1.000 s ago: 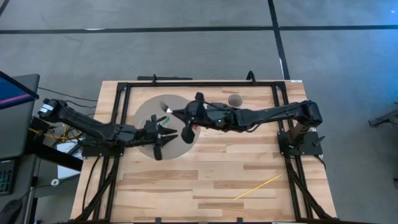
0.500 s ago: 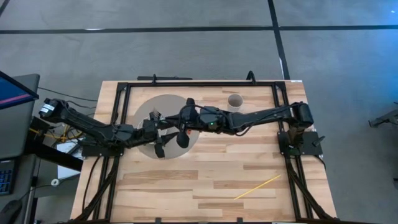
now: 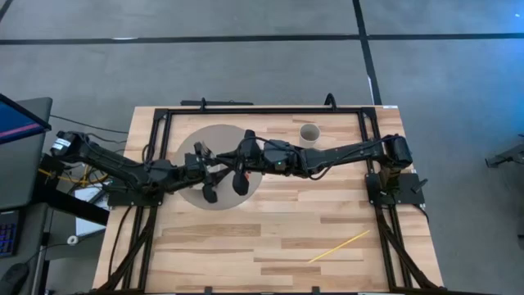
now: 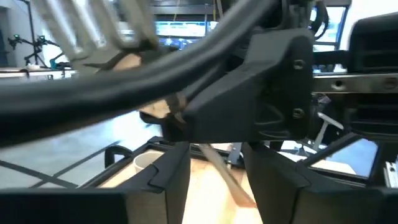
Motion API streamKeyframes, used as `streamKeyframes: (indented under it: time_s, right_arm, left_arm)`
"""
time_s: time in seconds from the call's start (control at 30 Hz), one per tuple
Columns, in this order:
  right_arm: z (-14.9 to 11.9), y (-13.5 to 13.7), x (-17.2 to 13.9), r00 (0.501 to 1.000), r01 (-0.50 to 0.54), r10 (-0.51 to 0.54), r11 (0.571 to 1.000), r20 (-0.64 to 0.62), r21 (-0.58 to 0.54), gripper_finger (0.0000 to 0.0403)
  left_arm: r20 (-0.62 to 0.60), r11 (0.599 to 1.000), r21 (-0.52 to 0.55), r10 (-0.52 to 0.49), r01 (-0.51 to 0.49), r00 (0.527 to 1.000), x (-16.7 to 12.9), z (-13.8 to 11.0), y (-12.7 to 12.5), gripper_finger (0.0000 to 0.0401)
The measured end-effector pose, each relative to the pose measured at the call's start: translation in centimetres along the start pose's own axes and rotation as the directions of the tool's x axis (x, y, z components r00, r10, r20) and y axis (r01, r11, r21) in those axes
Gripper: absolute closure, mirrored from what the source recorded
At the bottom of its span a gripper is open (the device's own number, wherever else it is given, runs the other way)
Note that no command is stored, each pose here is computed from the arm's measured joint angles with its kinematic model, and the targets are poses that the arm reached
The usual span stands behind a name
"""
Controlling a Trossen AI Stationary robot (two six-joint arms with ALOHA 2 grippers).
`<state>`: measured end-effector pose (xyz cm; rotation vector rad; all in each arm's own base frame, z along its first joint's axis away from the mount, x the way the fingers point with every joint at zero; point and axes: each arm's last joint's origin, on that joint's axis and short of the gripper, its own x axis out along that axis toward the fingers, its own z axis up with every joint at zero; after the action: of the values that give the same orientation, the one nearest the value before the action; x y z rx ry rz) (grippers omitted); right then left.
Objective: Pick & Place Utensil
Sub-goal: Put the orange fork into the bowl
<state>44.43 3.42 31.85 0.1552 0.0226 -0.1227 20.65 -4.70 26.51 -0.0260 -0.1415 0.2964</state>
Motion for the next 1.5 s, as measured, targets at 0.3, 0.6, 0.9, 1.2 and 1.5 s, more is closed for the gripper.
streamKeyframes:
  time_s: [0.3,0.6,0.9,1.2,1.5]
  right_arm:
    - [0.0,0.0,0.0,1.000,0.000,0.000,1.000,0.005,0.015,0.0382]
    - [0.0,0.0,0.0,1.000,-0.010,0.010,1.000,-0.001,0.000,0.0359]
    - [-0.4,-0.1,-0.5,0.996,-0.001,-0.010,0.994,-0.094,-0.113,0.0329]
    - [1.7,-0.9,-4.7,0.936,0.050,-0.140,0.961,-0.322,-0.271,0.0324]
    - [1.7,-0.6,-6.9,0.876,0.066,-0.161,0.974,-0.455,-0.216,0.0323]
  left_arm:
    - [0.006,0.999,-0.034,-0.026,0.026,1.000,0.3,0.0,0.3,0.0346]
    - [0.001,0.999,-0.029,-0.024,0.024,1.000,0.3,0.0,0.4,0.0393]
    - [-0.089,0.983,-0.177,-0.064,0.048,0.994,-0.3,-0.7,0.0,0.0395]
    - [-0.122,0.921,-0.382,-0.130,0.074,0.984,-3.0,0.9,0.5,0.0395]
    - [-0.553,0.729,-0.610,-0.110,-0.312,0.826,-6.8,-2.2,3.3,0.0394]
